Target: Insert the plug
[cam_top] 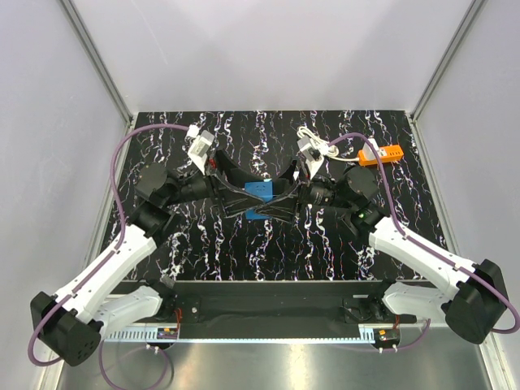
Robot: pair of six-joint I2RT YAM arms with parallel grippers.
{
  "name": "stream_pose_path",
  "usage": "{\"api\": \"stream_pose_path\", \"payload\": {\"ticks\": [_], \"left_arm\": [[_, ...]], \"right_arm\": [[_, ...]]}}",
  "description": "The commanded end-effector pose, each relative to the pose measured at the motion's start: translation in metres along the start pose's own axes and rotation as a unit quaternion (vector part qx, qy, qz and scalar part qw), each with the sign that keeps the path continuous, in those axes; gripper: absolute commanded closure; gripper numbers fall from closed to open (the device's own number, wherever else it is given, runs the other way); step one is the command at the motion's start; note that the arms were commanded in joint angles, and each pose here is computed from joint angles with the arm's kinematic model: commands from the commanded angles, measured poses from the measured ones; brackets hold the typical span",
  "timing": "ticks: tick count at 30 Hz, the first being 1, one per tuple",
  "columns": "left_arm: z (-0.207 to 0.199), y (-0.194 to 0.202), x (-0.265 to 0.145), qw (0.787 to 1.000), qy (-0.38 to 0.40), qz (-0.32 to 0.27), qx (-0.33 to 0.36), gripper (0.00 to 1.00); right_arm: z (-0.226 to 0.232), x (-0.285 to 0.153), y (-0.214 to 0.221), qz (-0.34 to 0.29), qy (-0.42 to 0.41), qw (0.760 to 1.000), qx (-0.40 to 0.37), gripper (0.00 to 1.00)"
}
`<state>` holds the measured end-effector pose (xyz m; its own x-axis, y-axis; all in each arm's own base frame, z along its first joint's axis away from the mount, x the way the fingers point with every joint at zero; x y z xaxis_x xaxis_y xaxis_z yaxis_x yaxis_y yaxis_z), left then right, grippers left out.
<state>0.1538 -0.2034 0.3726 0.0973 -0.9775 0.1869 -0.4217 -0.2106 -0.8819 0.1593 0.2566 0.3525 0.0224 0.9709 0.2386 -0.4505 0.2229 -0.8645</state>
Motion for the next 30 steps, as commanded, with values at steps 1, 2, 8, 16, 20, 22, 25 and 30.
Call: {"api": "stream_pose_path", "payload": {"ticks": [1,2,8,16,20,22,25,30], "left_arm": [[-0.003,-0.001,0.002,1.000,0.020,0.020,-0.005,0.12],[-0.002,-0.001,0.002,1.000,0.021,0.020,-0.006,0.12],[-0.002,-0.003,0.003,0.999,0.038,0.020,-0.011,0.14],[-0.006,-0.007,-0.001,0.999,0.050,0.000,-0.020,0.21],[-0.007,-0.010,-0.001,0.998,0.054,-0.015,-0.024,0.24],[-0.006,-0.010,-0.001,0.998,0.054,-0.021,-0.026,0.25],[-0.006,-0.011,0.000,0.998,0.055,-0.028,-0.030,0.27],[-0.005,-0.012,0.000,0.997,0.052,-0.039,-0.029,0.41]], "right_arm": [[0.027,0.000,-0.030,-0.052,-0.049,0.995,-0.069,1.00],[0.027,0.000,-0.030,-0.051,-0.050,0.995,-0.069,1.00],[0.028,0.000,-0.031,-0.053,-0.051,0.995,-0.072,1.00],[0.024,-0.002,-0.031,-0.054,-0.040,0.995,-0.072,1.00],[0.023,-0.001,-0.029,-0.054,-0.044,0.995,-0.067,1.00],[0.023,-0.001,-0.029,-0.055,-0.045,0.995,-0.066,1.00],[0.022,-0.001,-0.029,-0.055,-0.044,0.995,-0.065,1.00],[0.020,0.001,-0.028,-0.057,-0.044,0.996,-0.060,1.00]]}}
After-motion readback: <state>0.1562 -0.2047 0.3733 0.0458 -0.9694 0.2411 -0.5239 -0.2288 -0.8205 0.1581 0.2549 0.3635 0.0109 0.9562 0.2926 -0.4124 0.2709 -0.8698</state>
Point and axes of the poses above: each gripper's point midway between its finger pads, its own x axis out along the fingers, its own z axis along the line the jaws close on, y = z × x, the point moved 8 cm from there along -x, back along the fingers, and after that the axes turned 3 degrees about x, right-handed, at the moved point
